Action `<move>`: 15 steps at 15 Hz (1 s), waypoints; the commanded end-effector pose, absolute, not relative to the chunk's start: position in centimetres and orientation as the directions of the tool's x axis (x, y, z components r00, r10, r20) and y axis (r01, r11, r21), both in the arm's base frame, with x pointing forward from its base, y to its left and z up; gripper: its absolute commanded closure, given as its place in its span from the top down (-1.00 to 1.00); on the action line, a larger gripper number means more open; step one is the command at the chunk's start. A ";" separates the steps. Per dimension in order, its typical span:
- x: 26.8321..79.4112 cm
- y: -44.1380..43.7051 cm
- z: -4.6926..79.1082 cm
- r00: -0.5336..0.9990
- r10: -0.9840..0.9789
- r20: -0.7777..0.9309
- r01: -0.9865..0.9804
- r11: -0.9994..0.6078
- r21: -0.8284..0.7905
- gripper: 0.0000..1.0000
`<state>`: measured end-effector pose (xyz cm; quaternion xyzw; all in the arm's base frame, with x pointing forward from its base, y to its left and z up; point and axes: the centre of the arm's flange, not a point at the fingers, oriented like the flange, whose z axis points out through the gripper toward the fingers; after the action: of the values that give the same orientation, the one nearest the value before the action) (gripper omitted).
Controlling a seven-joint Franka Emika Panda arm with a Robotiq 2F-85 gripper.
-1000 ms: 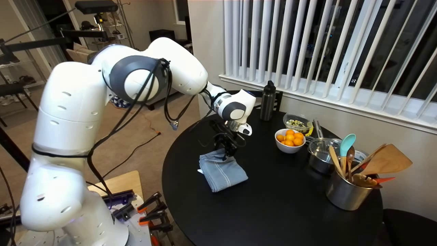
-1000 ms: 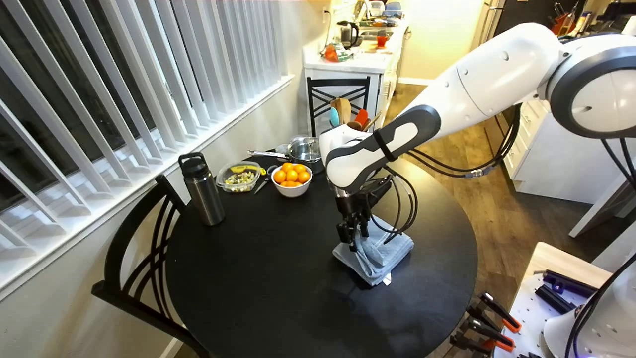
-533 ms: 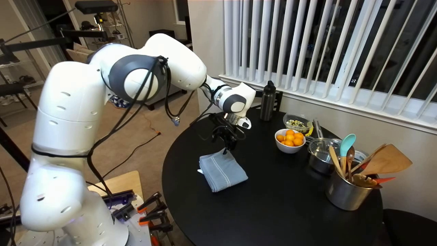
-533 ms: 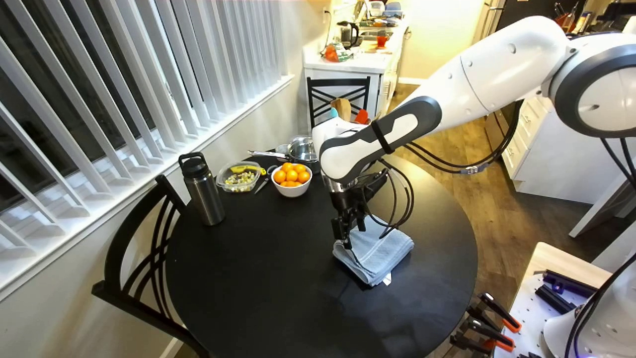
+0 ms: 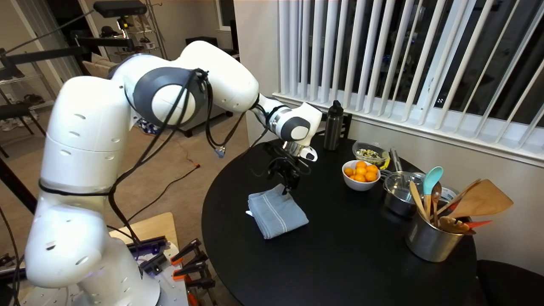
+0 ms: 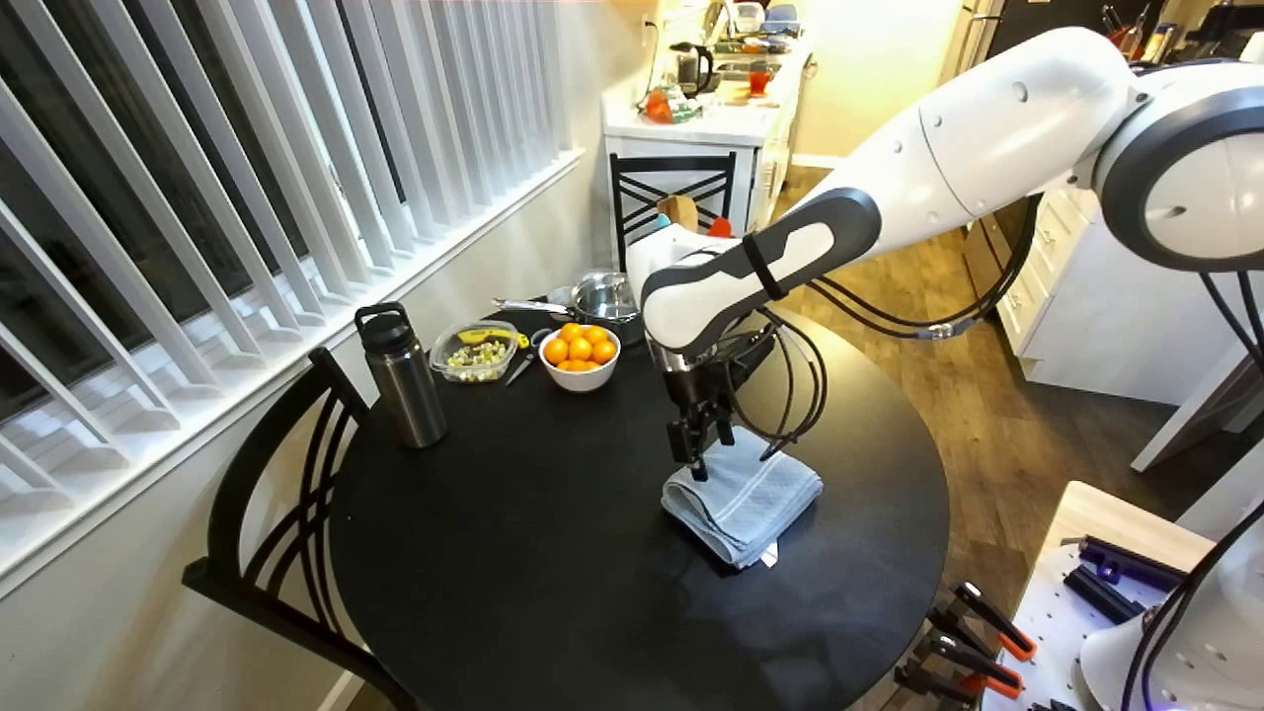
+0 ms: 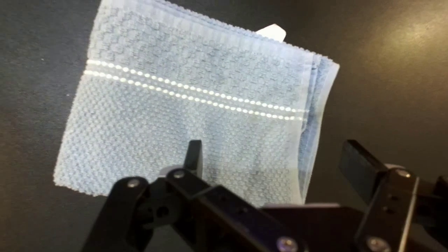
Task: Fold the towel
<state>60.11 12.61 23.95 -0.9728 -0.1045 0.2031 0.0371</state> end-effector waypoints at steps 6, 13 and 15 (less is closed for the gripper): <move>53.6 4.8 32.2 0.970 0.165 -0.179 0.169 -0.985 0.010 1.00; 51.7 2.4 35.4 0.995 0.103 -0.020 0.102 -0.995 -0.017 1.00; 53.4 2.8 35.2 0.993 0.105 -0.048 0.106 -0.994 0.002 1.00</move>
<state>53.39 2.75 35.18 -0.9983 -0.0527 0.0238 -0.0022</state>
